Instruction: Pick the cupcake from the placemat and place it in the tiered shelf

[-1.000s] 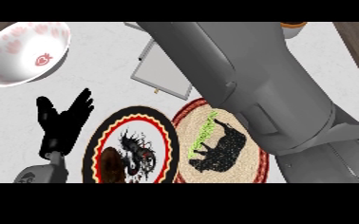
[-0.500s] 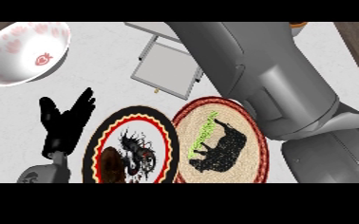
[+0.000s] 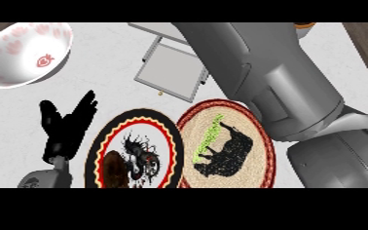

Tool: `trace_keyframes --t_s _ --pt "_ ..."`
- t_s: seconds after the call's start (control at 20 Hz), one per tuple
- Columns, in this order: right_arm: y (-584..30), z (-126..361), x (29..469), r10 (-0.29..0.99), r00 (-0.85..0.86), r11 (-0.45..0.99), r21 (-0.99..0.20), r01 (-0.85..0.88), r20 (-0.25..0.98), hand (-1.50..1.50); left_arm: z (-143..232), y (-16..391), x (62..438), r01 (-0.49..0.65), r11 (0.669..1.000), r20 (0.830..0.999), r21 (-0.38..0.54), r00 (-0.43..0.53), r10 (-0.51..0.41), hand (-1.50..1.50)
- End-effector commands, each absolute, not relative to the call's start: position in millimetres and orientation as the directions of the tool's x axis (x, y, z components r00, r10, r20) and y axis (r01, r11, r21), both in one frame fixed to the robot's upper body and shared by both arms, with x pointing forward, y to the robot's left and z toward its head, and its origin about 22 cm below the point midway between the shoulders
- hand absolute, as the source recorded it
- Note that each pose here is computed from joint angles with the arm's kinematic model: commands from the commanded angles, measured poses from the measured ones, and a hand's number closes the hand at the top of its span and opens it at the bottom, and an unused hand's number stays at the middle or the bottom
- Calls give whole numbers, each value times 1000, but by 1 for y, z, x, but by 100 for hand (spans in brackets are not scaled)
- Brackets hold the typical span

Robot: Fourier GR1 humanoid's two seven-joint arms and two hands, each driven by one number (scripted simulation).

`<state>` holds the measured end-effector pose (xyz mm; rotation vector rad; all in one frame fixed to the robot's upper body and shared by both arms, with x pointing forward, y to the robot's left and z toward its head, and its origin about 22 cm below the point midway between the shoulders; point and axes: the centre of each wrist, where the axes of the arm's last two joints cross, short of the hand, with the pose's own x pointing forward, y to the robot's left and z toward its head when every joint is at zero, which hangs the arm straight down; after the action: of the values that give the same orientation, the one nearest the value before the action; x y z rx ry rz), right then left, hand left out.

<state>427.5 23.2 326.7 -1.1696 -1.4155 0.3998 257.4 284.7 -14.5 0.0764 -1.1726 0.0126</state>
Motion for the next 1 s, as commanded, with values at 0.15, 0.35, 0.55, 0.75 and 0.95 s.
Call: trace_keyframes --t_s 0.15,0.35,0.55,0.75,0.95 --pt "15 327 434 835 239 393 -841 371 496 150 -21 284 257 -51 996 902 74 429 -45 0" --pt "12 342 429 661 186 554 -640 533 727 -150 -33 283 246 -42 998 905 54 423 -32 0" --pt "6 345 430 579 142 617 -546 567 802 -150 -19 280 255 -47 998 896 47 443 -21 0" --pt "2 351 427 479 39 700 -409 586 877 -150 -29 285 252 -63 997 897 45 442 -12 0" --pt "-4 350 428 334 -29 744 -244 622 942 -150 -26 285 256 -52 997 904 58 426 -30 0"
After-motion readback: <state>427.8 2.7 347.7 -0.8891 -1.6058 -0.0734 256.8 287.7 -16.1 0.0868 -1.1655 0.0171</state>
